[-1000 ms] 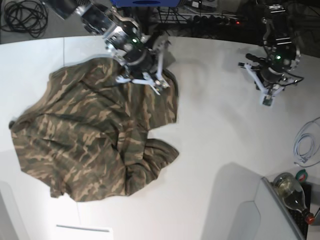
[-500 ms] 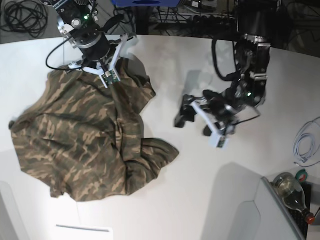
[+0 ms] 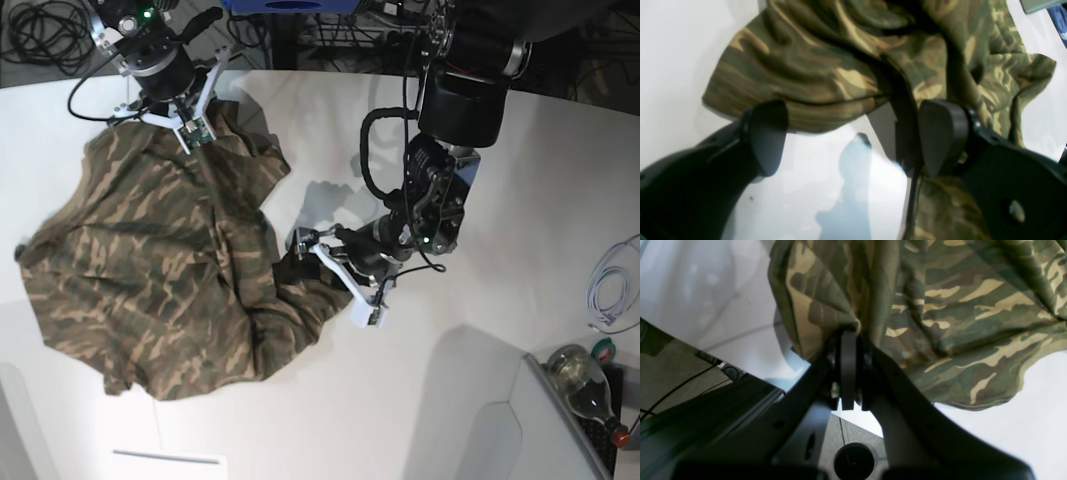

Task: Layout the t-shirt on the table in an organized manner, then fold the t-shirt properly
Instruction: 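Grasp the shirt edge with the right gripper and a bunched fold with the left, then pull the grasped fabric apart with both grippers to flatten the shirt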

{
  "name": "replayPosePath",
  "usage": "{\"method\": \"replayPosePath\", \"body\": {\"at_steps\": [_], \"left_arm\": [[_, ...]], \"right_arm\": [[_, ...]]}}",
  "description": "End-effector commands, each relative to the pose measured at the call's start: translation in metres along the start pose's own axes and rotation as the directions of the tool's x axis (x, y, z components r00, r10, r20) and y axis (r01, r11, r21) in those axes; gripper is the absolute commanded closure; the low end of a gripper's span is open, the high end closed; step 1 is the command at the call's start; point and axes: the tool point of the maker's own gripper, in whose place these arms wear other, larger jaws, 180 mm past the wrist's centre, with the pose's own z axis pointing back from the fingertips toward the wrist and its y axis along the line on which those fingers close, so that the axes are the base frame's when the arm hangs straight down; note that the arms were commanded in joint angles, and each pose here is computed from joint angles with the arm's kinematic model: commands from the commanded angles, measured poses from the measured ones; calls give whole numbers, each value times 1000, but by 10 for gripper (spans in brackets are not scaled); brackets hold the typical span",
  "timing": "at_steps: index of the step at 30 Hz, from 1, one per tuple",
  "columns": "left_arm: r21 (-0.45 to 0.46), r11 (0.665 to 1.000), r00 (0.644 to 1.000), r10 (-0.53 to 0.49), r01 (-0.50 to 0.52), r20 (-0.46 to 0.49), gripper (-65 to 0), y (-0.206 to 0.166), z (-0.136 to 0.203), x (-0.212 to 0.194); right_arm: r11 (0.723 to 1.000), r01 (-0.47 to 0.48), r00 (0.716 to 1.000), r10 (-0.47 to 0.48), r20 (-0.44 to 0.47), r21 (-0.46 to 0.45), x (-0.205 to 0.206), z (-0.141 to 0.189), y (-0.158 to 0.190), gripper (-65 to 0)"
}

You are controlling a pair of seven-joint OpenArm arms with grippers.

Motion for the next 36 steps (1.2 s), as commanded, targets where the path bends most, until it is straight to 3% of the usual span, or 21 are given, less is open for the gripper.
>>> {"method": "replayPosePath", "body": {"at_steps": [1, 5, 12, 18, 20, 23, 27, 29, 36], "left_arm": [[-20, 1000, 999, -3, 4, 52, -586, -6, -2, 22], [-10, 1000, 999, 26, -25, 36, -586, 0, -11, 21], [72, 992, 987, 97, -107, 129, -586, 29, -20, 25], [37, 998, 993, 52, -56, 109, -571, 6, -36, 27], [27, 998, 993, 52, -55, 105, -490, 0, -39, 25], [43, 997, 992, 60, -65, 108, -273, 1, -40, 25], [151, 986, 986, 51, -75, 158, 0, 32, -30, 34], [199, 977, 983, 37, -73, 177, 0, 51, -22, 38], [309, 951, 979, -48, -17, 200, 0, 110, 19, 65]], "right_arm": [[1000, 1, 1000, -1, 29, -9, 8, 2, -3, -2], [1000, 1, 1000, -1, 30, -10, 8, 2, -3, -2], [1000, -11, 1000, 11, 20, -7, 4, 3, -4, -2], [1000, -26, 1000, 26, 13, -12, 0, 3, -8, -2], [1000, -25, 1000, 26, 11, -11, 0, 4, -8, -2], [1000, -26, 1000, 26, 7, -9, -2, 4, -7, -2], [998, -56, 998, 56, -8, -15, -9, 6, -15, -2], [998, -61, 998, 61, -9, -29, -9, 6, -21, -2], [981, -23, 1000, 26, 11, -191, 4, 2, -92, -2]]}}
